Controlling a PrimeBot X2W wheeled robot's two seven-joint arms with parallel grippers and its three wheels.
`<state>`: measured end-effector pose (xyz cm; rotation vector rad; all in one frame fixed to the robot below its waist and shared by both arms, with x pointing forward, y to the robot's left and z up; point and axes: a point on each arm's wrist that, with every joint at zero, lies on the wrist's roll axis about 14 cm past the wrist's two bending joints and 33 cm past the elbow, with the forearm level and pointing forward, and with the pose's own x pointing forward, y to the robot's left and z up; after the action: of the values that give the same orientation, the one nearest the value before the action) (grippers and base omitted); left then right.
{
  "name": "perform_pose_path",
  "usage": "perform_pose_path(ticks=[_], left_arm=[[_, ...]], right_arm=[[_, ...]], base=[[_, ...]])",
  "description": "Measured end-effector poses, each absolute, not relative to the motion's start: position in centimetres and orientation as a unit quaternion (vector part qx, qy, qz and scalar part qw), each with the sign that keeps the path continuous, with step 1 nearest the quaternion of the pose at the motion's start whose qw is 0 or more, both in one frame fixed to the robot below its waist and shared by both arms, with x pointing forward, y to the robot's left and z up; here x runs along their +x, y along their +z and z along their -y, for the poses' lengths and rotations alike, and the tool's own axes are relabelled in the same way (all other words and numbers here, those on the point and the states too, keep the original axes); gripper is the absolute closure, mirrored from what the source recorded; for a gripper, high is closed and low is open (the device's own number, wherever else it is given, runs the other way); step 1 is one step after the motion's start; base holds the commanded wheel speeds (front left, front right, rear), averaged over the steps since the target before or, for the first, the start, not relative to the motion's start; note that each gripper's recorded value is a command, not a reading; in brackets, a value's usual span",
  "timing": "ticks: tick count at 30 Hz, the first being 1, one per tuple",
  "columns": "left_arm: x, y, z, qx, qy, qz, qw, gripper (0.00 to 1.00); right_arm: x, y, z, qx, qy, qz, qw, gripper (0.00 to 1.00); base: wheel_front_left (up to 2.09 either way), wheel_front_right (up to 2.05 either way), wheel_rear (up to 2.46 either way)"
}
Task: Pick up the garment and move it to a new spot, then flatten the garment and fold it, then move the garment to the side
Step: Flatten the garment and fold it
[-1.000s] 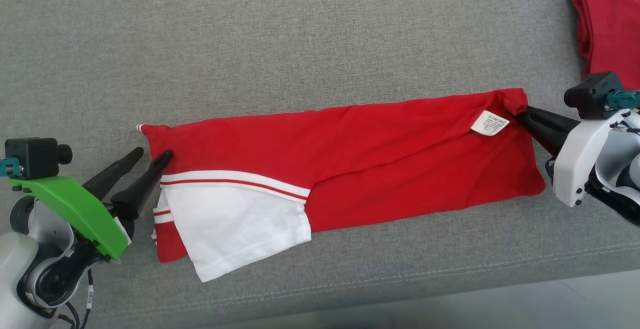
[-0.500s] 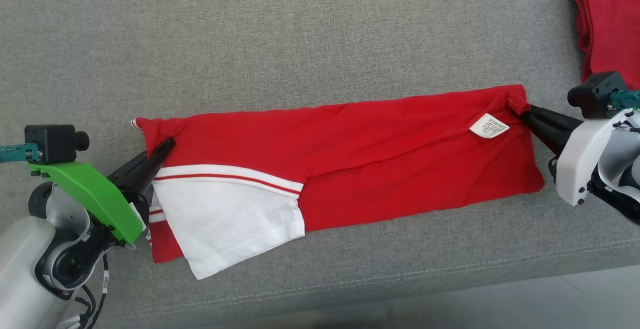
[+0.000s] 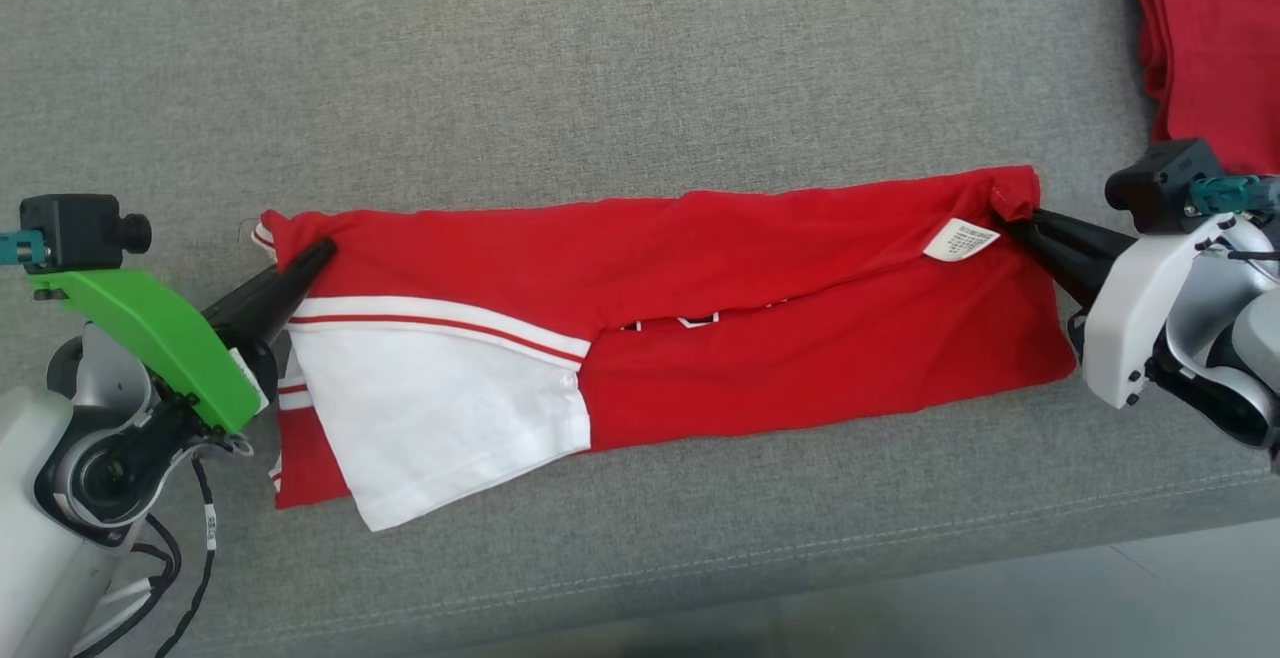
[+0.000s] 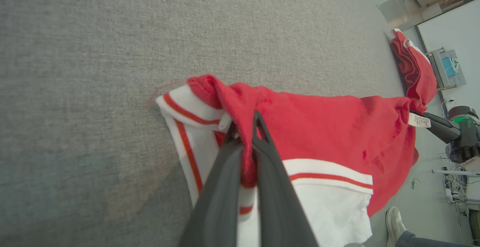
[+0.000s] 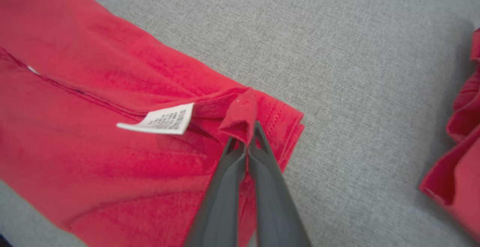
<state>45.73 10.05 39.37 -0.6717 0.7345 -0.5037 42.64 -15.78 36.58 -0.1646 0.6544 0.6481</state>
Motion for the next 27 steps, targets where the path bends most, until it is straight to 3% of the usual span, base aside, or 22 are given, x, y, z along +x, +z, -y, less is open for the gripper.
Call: perform_pose_path(ticks=[1, 3, 5, 7, 11, 15, 18, 26, 27], left_arm=[[45.7, 39.2, -9.9, -0.32, -0.24, -0.354, 0.845, 0.91], [45.8, 39.1, -9.6, -0.328, -0.242, -0.363, 0.838, 0.77], [46.1, 39.1, -9.4, -0.325, -0.246, -0.368, 0.836, 0.75], [46.3, 39.1, -9.3, -0.325, -0.249, -0.372, 0.833, 0.64], [46.1, 38.7, -9.2, -0.329, -0.25, -0.392, 0.822, 0.53], [46.2, 39.1, -9.0, -0.34, -0.254, -0.397, 0.814, 0.19], [46.6, 39.2, -9.7, -0.329, -0.25, -0.395, 0.82, 0.02], [47.4, 38.8, -11.8, -0.294, -0.227, -0.386, 0.844, 0.0], [47.4, 38.8, -12.1, -0.292, -0.222, -0.382, 0.848, 0.0]], right_arm=[[42.6, 36.6, 15.7, -0.078, 0.312, -0.315, 0.893, 1.0], [42.4, 36.6, 15.9, -0.077, 0.31, -0.317, 0.893, 1.0], [42.2, 36.5, 16.2, -0.077, 0.306, -0.319, 0.894, 1.0], [42.1, 36.5, 16.5, -0.078, 0.304, -0.321, 0.894, 1.0], [42.0, 36.4, 16.8, -0.079, 0.299, -0.324, 0.894, 1.0], [42.1, 36.4, 16.9, -0.079, 0.297, -0.322, 0.895, 1.0], [42.1, 36.3, 17.0, -0.079, 0.296, -0.323, 0.895, 1.0], [41.9, 36.2, 16.5, -0.083, 0.304, -0.319, 0.894, 1.0], [41.9, 36.3, 16.5, -0.087, 0.305, -0.317, 0.894, 0.75]], base=[[0.0, 0.0, 0.0], [0.0, 0.0, 0.0], [0.0, 0.0, 0.0], [0.0, 0.0, 0.0], [0.0, 0.0, 0.0], [0.0, 0.0, 0.0], [0.0, 0.0, 0.0], [0.0, 0.0, 0.0], [0.0, 0.0, 0.0]])
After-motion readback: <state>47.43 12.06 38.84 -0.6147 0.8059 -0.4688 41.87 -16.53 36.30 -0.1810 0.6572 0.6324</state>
